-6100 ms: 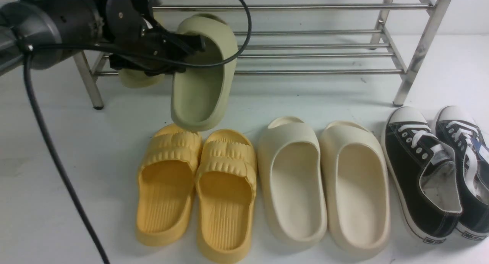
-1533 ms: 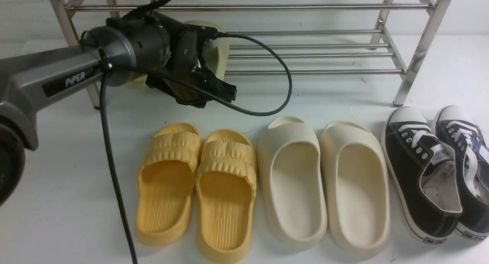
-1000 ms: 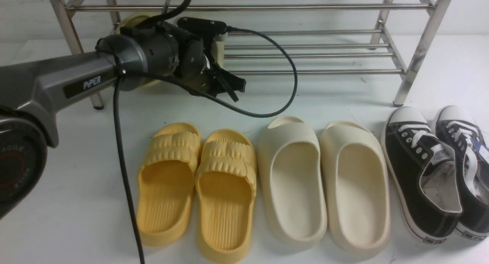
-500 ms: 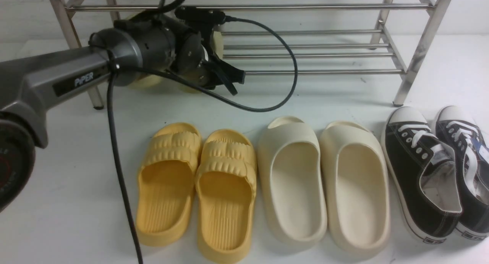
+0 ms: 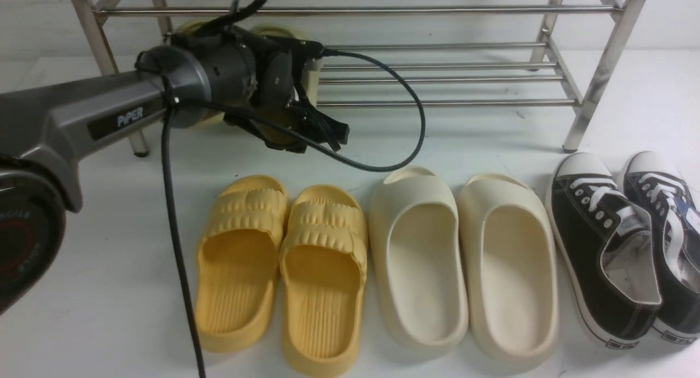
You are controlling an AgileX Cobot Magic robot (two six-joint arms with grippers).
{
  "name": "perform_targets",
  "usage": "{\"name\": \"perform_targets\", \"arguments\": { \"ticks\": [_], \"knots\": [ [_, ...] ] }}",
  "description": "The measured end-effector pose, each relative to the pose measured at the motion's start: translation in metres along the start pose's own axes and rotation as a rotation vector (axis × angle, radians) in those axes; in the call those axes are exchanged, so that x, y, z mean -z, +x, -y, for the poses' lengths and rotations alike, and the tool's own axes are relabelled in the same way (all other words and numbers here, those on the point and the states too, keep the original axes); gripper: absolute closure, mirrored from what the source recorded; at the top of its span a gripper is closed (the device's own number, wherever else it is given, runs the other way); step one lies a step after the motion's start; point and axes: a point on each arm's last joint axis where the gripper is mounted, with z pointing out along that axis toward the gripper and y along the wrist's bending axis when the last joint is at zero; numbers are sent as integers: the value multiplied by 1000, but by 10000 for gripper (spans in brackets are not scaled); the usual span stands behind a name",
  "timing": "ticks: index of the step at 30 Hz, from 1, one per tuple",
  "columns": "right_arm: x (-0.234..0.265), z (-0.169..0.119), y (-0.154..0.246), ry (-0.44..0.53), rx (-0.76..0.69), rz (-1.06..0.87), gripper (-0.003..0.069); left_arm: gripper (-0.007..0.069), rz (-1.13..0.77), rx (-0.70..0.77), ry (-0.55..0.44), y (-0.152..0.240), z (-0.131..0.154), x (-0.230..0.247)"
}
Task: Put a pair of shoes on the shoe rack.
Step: Use the left arm to put a shoe into the shoe rack
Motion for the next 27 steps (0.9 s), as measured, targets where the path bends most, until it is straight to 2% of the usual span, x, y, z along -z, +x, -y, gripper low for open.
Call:
{"name": "perform_targets", "arguments": {
  "ticks": [9,17,23,26,27],
  "knots": [
    [0,0,0,0,0,0,419,638,150,-64,-47,-13,-4,1],
    [0,0,0,0,0,0,419,638,152,-49,-53,-15,-3,8],
    [0,0,0,0,0,0,419,638,159,142,33,-21,-3,83],
    [0,0,0,0,0,0,419,638,212,186,82,-12,-4,124],
    [0,0,0,0,0,0,419,638,227,210,110,6,-6,143]
  ]
}}
